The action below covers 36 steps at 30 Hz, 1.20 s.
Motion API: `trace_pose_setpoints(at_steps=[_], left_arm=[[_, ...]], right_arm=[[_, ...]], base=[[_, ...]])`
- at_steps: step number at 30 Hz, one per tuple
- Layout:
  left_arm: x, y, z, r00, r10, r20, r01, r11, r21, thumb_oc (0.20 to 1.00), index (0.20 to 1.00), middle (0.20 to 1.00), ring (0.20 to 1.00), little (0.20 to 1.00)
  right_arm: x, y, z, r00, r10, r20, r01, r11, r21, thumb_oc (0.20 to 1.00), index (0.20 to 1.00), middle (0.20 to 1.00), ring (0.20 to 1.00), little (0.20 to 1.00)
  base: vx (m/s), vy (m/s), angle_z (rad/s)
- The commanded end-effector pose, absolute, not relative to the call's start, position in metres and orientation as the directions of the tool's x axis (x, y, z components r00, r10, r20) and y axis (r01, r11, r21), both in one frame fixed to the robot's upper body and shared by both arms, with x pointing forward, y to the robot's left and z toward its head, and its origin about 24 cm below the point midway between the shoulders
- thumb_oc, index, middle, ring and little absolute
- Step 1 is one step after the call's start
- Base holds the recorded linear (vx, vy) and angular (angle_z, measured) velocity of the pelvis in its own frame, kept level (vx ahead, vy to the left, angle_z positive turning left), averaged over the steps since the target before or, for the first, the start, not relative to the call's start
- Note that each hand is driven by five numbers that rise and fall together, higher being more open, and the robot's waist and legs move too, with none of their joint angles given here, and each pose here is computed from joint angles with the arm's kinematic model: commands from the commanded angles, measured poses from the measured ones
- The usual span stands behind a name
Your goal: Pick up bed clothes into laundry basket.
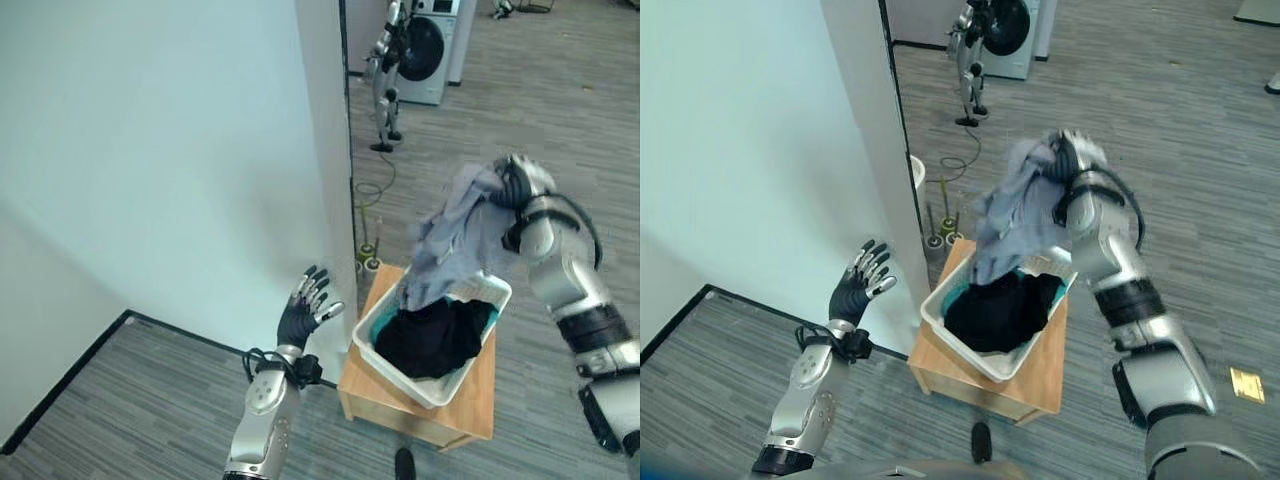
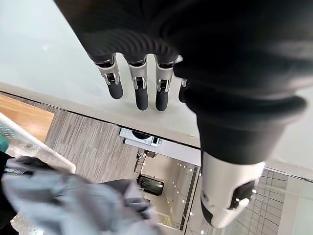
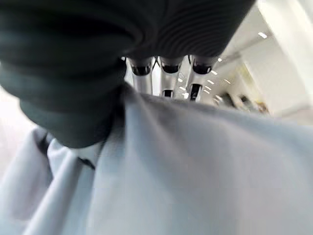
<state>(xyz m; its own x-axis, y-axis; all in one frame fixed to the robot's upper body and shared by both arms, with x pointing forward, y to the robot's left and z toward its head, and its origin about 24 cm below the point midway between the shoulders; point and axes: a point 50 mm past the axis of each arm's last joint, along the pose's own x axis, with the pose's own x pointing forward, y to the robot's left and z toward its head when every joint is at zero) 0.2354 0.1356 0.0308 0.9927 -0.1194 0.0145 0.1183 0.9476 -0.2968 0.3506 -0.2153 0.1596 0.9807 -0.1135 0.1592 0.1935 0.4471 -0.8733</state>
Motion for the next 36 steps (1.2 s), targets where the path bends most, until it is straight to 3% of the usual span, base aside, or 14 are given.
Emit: trace_pose_setpoints(at_steps=[1, 4, 5, 8, 12, 15, 16, 23, 27, 36], left_arm=[[0.243, 0.124, 0.048, 0.978, -0.166, 0.125, 0.198, 0.926, -0.32, 1.0, 1.0, 1.0, 1.0, 1.0], [0.241, 0.121, 0.044, 0.977, -0.185, 0.111, 0.211, 0.92, -0.329, 1.0, 1.0, 1.0, 1.0, 1.0], [0.24, 0.117, 0.04, 0.974, -0.205, 0.1, 0.227, 0.914, -0.337, 1.0, 1.0, 1.0, 1.0, 1.0], [0.238, 0.11, 0.035, 0.969, -0.233, 0.083, 0.247, 0.906, -0.343, 1.0, 1.0, 1.0, 1.0, 1.0], [0.24, 0.105, 0.035, 0.961, -0.262, 0.093, 0.278, 0.897, -0.345, 1.0, 1.0, 1.0, 1.0, 1.0], [0.242, 0.099, 0.035, 0.949, -0.3, 0.097, 0.315, 0.882, -0.352, 1.0, 1.0, 1.0, 1.0, 1.0], [0.244, 0.095, 0.036, 0.942, -0.319, 0.103, 0.335, 0.873, -0.355, 1.0, 1.0, 1.0, 1.0, 1.0], [0.245, 0.11, 0.026, 0.967, -0.245, 0.064, 0.252, 0.903, -0.349, 1.0, 1.0, 1.0, 1.0, 1.0], [0.236, 0.131, 0.013, 0.99, -0.142, 0.003, 0.135, 0.93, -0.343, 1.0, 1.0, 1.0, 1.0, 1.0], [0.231, 0.139, 0.009, 0.994, -0.108, -0.018, 0.095, 0.928, -0.361, 1.0, 1.0, 1.0, 1.0, 1.0]], right_arm=[[0.35, -0.214, 0.159, 0.964, -0.149, 0.218, 0.263, 0.463, -0.846, 0.2, 0.2, 0.2, 0.2, 0.2], [0.349, -0.212, 0.127, 0.976, -0.169, 0.134, 0.199, 0.472, -0.859, 0.2, 0.2, 0.2, 0.2, 0.2], [0.348, -0.207, 0.09, 0.983, -0.182, 0.016, 0.099, 0.459, -0.883, 0.2, 0.2, 0.2, 0.2, 0.2], [0.352, -0.202, 0.046, 0.965, -0.234, -0.114, -0.004, 0.424, -0.906, 0.2, 0.2, 0.2, 0.2, 0.2], [0.361, -0.191, 0.03, 0.947, -0.284, -0.154, -0.024, 0.414, -0.91, 0.2, 0.2, 0.2, 0.2, 0.2], [0.355, -0.205, 0.015, 0.902, -0.389, -0.186, -0.017, 0.401, -0.916, 0.2, 0.2, 0.2, 0.2, 0.2], [0.352, -0.219, 0.016, 0.868, -0.46, -0.189, 0.024, 0.419, -0.908, 1.0, 1.0, 1.0, 1.0, 1.0], [0.367, -0.21, 0.044, 0.916, -0.389, -0.097, 0.149, 0.555, -0.818, 1.0, 1.0, 1.0, 1.0, 1.0], [0.321, -0.211, 0.045, 0.954, -0.296, -0.043, 0.178, 0.677, -0.714, 1.0, 1.0, 1.0, 1.0, 1.0], [0.237, -0.214, 0.039, 0.972, -0.223, -0.068, 0.156, 0.838, -0.523, 1.0, 1.0, 1.0, 1.0, 1.0]], base=[[0.01, 0.049, 0.03], [0.02, 0.033, 0.04], [0.03, 0.028, 0.08], [0.03, 0.054, 0.18], [-0.02, 0.019, 0.1], [-0.05, 0.016, 0.25], [-0.04, 0.031, 0.27], [0.0, 0.012, 0.12], [0.01, -0.005, -0.11], [0.0, -0.001, -0.22]])
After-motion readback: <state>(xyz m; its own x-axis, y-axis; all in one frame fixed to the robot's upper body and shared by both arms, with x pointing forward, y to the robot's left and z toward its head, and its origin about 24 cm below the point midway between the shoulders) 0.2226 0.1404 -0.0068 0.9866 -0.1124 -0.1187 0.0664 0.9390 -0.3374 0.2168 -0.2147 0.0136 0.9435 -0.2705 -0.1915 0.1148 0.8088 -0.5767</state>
